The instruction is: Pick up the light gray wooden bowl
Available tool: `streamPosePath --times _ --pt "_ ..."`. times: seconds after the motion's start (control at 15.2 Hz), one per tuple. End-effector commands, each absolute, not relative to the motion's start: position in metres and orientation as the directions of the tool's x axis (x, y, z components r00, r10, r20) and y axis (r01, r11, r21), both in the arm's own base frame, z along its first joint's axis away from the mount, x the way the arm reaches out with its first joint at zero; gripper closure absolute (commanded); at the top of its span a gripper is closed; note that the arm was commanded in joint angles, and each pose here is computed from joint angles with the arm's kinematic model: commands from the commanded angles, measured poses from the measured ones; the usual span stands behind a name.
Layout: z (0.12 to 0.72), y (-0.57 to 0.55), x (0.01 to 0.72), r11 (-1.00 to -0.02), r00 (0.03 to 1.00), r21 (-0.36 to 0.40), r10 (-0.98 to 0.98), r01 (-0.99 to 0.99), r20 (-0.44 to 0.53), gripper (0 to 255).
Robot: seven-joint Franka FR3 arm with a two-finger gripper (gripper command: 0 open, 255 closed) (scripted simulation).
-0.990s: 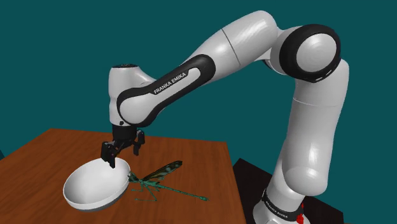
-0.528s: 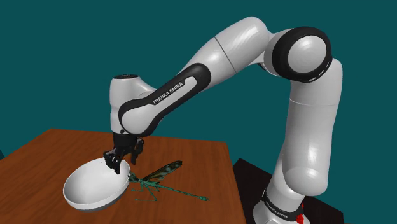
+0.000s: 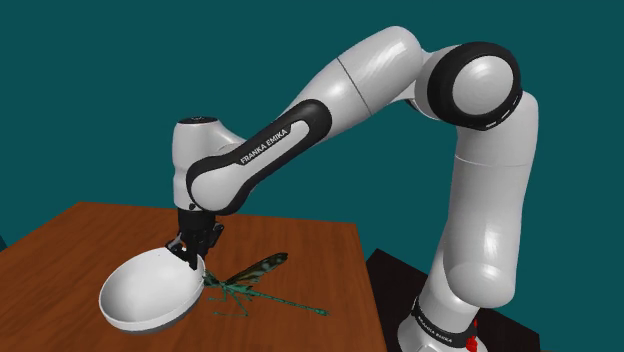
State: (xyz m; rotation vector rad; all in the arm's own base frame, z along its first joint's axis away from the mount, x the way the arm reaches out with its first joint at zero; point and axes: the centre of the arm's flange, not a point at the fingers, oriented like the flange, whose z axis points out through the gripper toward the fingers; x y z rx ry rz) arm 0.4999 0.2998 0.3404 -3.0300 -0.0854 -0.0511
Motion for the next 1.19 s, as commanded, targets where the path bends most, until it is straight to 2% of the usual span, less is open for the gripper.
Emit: streamPosePath --times 0.0,1.12 --pt "0.339 0.299 0.5 -0.993 0.998 -0.107 0.055 0.058 0.034 255" --pt "0.419 0.299 0.5 -0.993 0.998 -0.107 0.055 0.058 0.034 255"
